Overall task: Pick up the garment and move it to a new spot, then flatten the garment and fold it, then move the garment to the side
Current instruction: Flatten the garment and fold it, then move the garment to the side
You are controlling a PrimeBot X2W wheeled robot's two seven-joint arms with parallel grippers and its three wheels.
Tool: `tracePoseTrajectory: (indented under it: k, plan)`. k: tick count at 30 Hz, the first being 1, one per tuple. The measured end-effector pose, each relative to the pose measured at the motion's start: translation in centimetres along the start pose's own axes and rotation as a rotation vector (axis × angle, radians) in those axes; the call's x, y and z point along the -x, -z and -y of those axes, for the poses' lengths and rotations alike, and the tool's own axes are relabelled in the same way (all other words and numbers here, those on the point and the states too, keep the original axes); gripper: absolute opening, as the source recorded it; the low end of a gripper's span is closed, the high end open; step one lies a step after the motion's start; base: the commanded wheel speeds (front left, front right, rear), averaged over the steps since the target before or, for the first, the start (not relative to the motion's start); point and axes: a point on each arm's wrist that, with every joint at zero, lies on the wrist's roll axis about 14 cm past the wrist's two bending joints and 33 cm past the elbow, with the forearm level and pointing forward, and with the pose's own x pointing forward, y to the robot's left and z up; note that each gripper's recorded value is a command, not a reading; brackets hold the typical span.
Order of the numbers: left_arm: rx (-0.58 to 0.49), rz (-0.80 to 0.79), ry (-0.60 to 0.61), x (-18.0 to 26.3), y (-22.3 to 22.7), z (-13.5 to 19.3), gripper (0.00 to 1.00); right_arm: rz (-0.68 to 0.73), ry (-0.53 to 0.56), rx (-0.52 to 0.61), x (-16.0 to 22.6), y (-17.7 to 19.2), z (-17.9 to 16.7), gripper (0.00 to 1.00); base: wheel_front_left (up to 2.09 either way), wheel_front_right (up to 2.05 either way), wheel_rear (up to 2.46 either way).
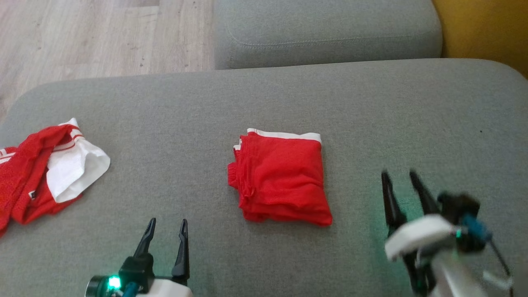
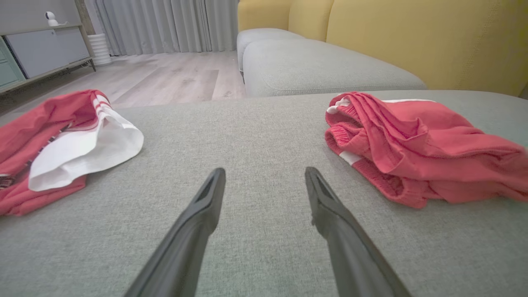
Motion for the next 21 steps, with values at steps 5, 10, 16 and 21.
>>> tracePoseTrajectory:
  k: [5, 10, 16, 21]
  plan:
    - [0.006, -0.012, -0.018, 0.8, 0.6, 0.2, 1.0, -0.097, 0.033, -0.005, 2.6, 3.9, 0.5, 1.0, 0.0, 0.0, 0.0]
    - [0.01, -0.027, -0.011, 1.0, 1.1, 0.5, 1.0, -0.086, -0.017, -0.022, 1.7, 3.5, -1.2, 1.0, 0.0, 0.0, 0.0]
    - [0.016, -0.043, -0.008, 0.8, 1.5, 0.5, 1.0, -0.113, -0.127, -0.016, -1.2, 3.6, -4.5, 1.0, 0.0, 0.0, 0.0]
    - [0.034, -0.071, -0.018, 1.2, 2.4, 0.2, 1.0, -0.137, -0.204, 0.005, -4.5, 3.5, -7.0, 1.0, 0.0, 0.0, 0.0]
